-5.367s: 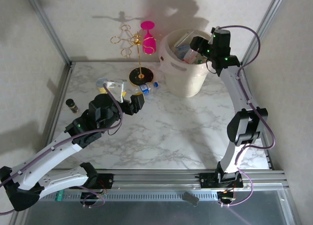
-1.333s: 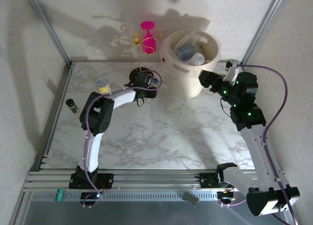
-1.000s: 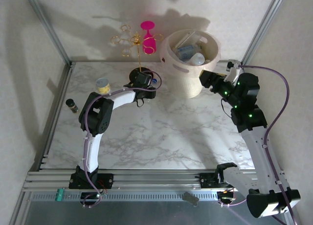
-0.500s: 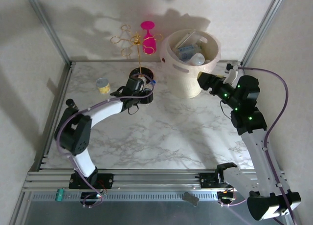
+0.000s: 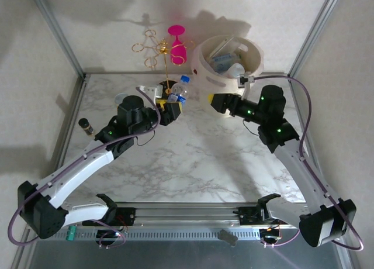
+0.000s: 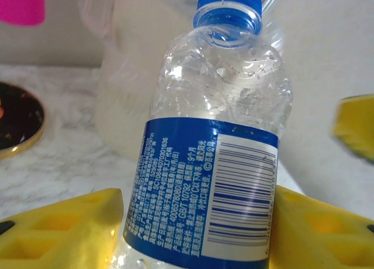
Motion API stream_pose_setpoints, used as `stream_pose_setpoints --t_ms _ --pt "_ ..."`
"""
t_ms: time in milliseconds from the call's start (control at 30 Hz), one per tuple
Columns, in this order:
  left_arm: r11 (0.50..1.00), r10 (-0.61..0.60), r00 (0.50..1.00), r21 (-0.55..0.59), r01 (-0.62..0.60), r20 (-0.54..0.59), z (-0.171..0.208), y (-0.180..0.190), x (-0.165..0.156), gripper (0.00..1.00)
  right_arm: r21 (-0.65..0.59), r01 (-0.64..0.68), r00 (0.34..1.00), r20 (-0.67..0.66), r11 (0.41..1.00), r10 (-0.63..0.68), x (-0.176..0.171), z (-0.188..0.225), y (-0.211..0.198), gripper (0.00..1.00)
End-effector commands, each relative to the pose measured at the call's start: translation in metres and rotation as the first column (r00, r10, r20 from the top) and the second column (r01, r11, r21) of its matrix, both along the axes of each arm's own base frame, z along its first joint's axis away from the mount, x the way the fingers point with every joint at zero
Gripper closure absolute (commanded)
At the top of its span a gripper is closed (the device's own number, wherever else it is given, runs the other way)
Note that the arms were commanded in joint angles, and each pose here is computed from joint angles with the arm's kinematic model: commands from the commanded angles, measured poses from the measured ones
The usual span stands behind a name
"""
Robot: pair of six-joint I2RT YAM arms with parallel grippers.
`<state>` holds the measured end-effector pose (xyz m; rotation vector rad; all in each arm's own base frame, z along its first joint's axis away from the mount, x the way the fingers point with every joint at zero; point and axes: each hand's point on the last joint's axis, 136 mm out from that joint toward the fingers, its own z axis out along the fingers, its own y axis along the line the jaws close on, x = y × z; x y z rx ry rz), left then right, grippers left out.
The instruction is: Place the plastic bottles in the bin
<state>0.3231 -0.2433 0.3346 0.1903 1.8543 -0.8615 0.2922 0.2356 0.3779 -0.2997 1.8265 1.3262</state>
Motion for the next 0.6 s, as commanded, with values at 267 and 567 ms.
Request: stream_pose_setpoints --t_ms 267,567 --pt "0.979 -0.146 0.981 -0.12 0.162 0.129 0.058 -0.019 -0.031 0.42 0.149 -0.176 0.983 0.076 0.973 0.166 -0.006 0.056 0.057 0.01" --pt "0.967 -0.175 0.97 -0.157 0.202 0.168 0.076 -0.023 -0.04 0.42 0.127 -0.16 0.987 -0.004 0.979 0.162 0.007 0.035 0.08 0.08"
